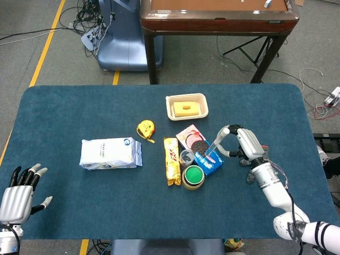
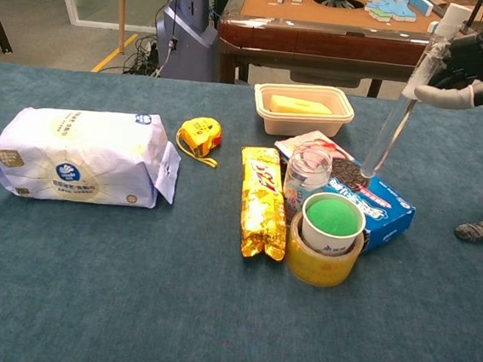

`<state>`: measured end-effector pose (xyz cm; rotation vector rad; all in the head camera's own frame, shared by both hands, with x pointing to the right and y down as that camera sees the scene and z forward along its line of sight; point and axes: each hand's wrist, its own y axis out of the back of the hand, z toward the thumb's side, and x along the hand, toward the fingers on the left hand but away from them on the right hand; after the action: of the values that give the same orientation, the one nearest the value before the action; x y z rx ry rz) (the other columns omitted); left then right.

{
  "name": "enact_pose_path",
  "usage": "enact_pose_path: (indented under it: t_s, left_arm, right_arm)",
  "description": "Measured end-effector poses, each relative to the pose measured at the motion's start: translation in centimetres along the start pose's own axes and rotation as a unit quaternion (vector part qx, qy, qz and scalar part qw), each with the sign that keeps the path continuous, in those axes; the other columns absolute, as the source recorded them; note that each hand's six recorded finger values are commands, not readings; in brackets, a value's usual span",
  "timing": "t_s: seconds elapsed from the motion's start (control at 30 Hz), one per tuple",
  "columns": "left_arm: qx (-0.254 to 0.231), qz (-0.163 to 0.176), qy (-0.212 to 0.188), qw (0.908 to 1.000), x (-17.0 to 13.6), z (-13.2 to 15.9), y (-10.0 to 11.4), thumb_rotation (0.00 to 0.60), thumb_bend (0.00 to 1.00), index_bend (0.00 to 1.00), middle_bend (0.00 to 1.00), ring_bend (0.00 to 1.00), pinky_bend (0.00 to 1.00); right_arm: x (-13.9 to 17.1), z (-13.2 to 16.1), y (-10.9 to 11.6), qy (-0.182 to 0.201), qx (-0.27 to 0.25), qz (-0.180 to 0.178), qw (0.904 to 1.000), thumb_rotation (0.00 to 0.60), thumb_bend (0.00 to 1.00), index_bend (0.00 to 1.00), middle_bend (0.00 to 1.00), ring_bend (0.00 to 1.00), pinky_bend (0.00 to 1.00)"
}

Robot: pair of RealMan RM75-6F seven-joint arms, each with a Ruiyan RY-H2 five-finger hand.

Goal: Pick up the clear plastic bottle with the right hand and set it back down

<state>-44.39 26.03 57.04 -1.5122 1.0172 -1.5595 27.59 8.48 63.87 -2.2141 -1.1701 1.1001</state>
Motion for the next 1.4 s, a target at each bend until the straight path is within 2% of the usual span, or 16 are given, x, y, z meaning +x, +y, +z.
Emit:
enact_pose_path:
  t_s: [0.13, 0.23, 0.37, 0.47, 0.6, 0.7, 0.87, 0.93, 1.03, 1.13, 1.27, 1.33, 1.4]
  left_arm:
    - [0.000, 0.000, -0.001, 1.0000, 0.1, 0.0, 0.0, 0.600, 0.20, 0.20, 0.12, 0.12, 0.00]
    - [-0.001, -0.001, 0.000, 1.0000, 0.1, 0.0, -0.1, 0.600, 0.20, 0.20, 0.12, 0.12, 0.00]
    - [-0.001, -0.001, 0.001, 1.0000, 0.0, -0.1, -0.1, 0.600, 0.20, 0.20, 0.12, 0.12, 0.00]
    - [0.000, -0.002, 0.001, 1.0000, 0.0, -0.1, -0.2, 0.600, 0.20, 0.20, 0.12, 0.12, 0.00]
    - [0.000, -0.001, 0.001, 1.0000, 0.1, -0.1, -0.1, 0.600, 0.20, 0.20, 0.12, 0.12, 0.00]
    - [0.000, -0.002, 0.001, 1.0000, 0.1, -0.1, -0.2, 0.600, 0.20, 0.20, 0.12, 0.12, 0.00]
    - [0.000, -0.002, 0.000, 1.0000, 0.2, 0.0, -0.2, 0.600, 0.20, 0.20, 0.12, 0.12, 0.00]
    - [0.000, -0.002, 0.000, 1.0000, 0.2, 0.0, -0.2, 0.600, 0.20, 0.20, 0.12, 0.12, 0.00]
    - [0.000, -0.002, 0.001, 1.0000, 0.2, 0.0, -0.2, 0.600, 0.20, 0.20, 0.12, 0.12, 0.00]
    - [0.001, -0.002, 0.002, 1.0000, 0.2, -0.1, -0.2, 0.600, 0.20, 0.20, 0.12, 0.12, 0.00]
    - [0.000, -0.001, 0.003, 1.0000, 0.1, -0.2, -0.1, 0.600, 0.20, 0.20, 0.12, 0.12, 0.00]
    - [0.001, -0.002, 0.003, 1.0000, 0.1, -0.1, -0.2, 0.600, 0.20, 0.20, 0.12, 0.12, 0.00]
    - [0.001, -0.002, 0.002, 1.0000, 0.1, -0.1, -0.2, 0.600, 0.20, 0.20, 0.12, 0.12, 0.00]
  right_arm:
    - [-0.1, -0.2, 0.6, 0.014, 0.087, -0.031, 0.9956, 0.600, 0.59, 0.67, 0.44, 0.32, 0.24]
    - [0.0, -0.2, 0.4, 0.012, 0.092, -0.031, 0.9952, 0.600, 0.59, 0.67, 0.44, 0.32, 0.24]
    - [0.1, -0.1, -0.2, 0.005, 0.017, -0.008, 0.9998, 0.600, 0.59, 0.67, 0.44, 0.32, 0.25]
    - [0.3, 0.0, -0.6, -0.002, -0.053, 0.012, 0.9985, 0.600, 0.59, 0.67, 0.44, 0.32, 0.25]
    - [0.3, -0.1, -0.7, -0.003, -0.086, 0.020, 0.9961, 0.600, 0.59, 0.67, 0.44, 0.32, 0.25]
    - [0.2, -0.3, -0.4, 0.005, -0.049, 0.007, 0.9988, 0.600, 0.59, 0.67, 0.44, 0.32, 0.25]
    - [0.0, -0.6, 0.2, 0.017, 0.059, -0.023, 0.9979, 0.600, 0.59, 0.67, 0.44, 0.33, 0.25]
    - [0.0, -0.6, 0.1, 0.017, 0.070, -0.025, 0.9971, 0.600, 0.59, 0.67, 0.44, 0.33, 0.25]
    - [0.0, -0.5, -0.1, 0.014, 0.044, -0.020, 0.9988, 0.600, 0.59, 0.67, 0.44, 0.33, 0.25]
    - [0.0, -0.3, -0.5, 0.009, -0.018, -0.005, 0.9998, 0.600, 0.59, 0.67, 0.44, 0.33, 0.25]
    - [0.1, -0.1, -0.7, 0.002, -0.091, 0.011, 0.9958, 0.600, 0.59, 0.67, 0.45, 0.33, 0.25]
    - [0.0, -0.2, -0.5, 0.002, -0.093, 0.008, 0.9956, 0.600, 0.59, 0.67, 0.45, 0.33, 0.25]
    - [0.0, -0.3, -0.2, 0.005, -0.071, -0.001, 0.9975, 0.600, 0.59, 0.67, 0.45, 0.33, 0.25]
